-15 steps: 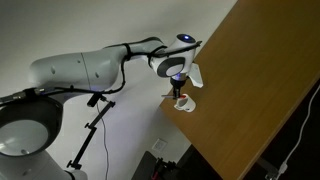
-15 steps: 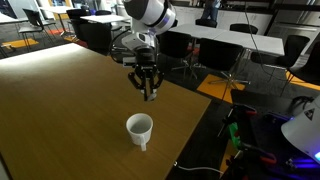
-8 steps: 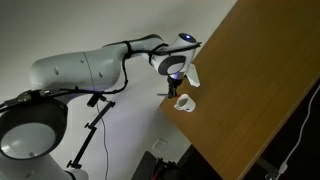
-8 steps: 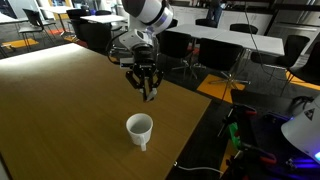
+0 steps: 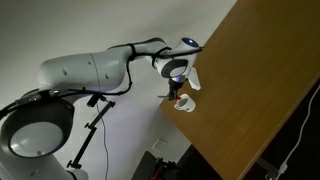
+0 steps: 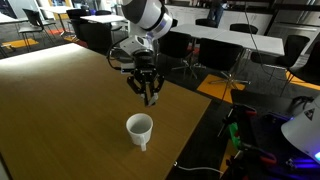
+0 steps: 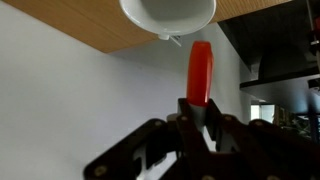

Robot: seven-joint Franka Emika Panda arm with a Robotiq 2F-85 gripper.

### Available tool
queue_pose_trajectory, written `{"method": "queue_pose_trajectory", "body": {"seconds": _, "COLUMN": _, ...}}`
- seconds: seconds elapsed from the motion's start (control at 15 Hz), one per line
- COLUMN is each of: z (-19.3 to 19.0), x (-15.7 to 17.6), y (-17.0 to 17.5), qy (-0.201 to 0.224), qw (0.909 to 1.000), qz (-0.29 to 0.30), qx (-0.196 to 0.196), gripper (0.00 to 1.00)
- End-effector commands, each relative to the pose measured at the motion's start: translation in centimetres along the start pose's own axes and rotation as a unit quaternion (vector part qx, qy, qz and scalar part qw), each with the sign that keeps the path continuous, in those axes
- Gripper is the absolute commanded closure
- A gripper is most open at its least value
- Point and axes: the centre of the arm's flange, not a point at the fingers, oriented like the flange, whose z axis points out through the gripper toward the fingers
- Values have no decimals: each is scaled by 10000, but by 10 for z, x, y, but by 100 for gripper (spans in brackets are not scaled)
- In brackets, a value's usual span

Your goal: Put the red pen in the white mug

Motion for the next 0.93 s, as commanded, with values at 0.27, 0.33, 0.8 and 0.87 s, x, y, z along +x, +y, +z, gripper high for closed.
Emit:
{"method": "queue_pose_trajectory", "body": {"seconds": 0.27, "z": 20, "x": -7, "y": 10, "qy": 321, "qw": 9992, "qz": -176, "qx": 144, "gripper": 95}}
{"method": "queue_pose_trajectory", "body": {"seconds": 0.33, "z": 24, "x": -8, "y": 12, "qy": 362, "qw": 9990, "qz": -215, "qx": 142, "gripper": 95}}
{"method": "queue_pose_trajectory", "body": {"seconds": 0.8, "z": 43, "x": -28, "y": 26, "qy": 645, "qw": 9971, "qz": -372, "qx": 138, "gripper": 95}}
{"method": "queue_pose_trajectory", "body": {"seconds": 0.87, "z": 45, "x": -33, "y": 26, "qy": 658, "qw": 9971, "qz": -344, "qx": 139, "gripper": 95}}
